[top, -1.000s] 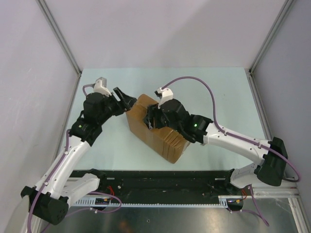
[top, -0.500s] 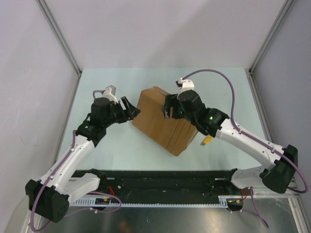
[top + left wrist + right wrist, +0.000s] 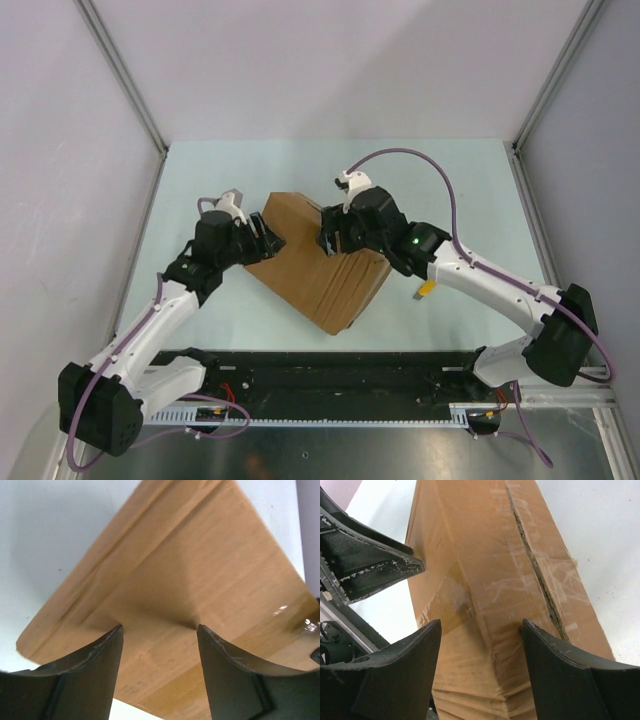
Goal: Unpack the express box
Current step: Adjust the express box at the center of the board.
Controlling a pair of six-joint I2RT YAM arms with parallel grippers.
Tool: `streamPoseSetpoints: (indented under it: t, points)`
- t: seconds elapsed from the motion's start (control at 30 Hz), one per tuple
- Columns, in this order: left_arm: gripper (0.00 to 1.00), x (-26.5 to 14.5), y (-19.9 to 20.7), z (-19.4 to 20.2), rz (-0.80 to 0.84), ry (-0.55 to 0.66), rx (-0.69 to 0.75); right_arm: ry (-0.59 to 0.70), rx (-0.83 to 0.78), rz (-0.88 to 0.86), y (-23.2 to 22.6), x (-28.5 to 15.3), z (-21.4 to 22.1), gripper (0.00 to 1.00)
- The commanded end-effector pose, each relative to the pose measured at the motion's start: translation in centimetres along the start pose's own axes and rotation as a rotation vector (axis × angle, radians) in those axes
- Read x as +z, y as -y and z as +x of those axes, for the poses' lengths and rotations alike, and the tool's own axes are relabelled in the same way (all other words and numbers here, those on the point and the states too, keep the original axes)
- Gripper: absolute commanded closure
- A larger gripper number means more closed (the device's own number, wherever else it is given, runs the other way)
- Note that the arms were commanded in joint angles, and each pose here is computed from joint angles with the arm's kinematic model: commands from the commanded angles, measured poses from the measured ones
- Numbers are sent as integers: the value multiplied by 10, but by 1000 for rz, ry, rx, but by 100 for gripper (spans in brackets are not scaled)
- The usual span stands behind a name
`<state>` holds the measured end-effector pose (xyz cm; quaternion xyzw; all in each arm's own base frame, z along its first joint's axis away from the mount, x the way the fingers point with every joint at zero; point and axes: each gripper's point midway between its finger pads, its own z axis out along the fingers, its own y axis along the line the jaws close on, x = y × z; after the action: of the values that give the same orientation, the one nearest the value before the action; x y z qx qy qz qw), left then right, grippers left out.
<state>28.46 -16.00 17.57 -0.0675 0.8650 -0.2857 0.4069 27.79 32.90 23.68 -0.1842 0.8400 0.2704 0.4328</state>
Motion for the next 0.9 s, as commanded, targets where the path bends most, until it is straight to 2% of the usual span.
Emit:
streamPoseSetpoints:
  t: [0.0,0.2,0.4,0.6,0.73,0.87]
  points:
    - [36,-1,-27,22,-97,-24,-59,-134,24,-37,-16,-1,41,30]
    - [42,-23,-35,24,-122,20,-26,-124,17,-91,-33,-2,41,30]
    - [65,-27,-58,64,-203,-96,-107,-143,-21,-199,-68,-8,51,30]
    - [75,-22,-69,87,-237,-163,-154,-135,-69,-249,-90,-13,57,30]
    - [73,-15,-75,85,-273,-160,-153,-142,-126,-276,-104,-14,67,30]
    - [66,2,-60,62,-188,-87,-126,-148,-177,-295,-112,-11,76,29]
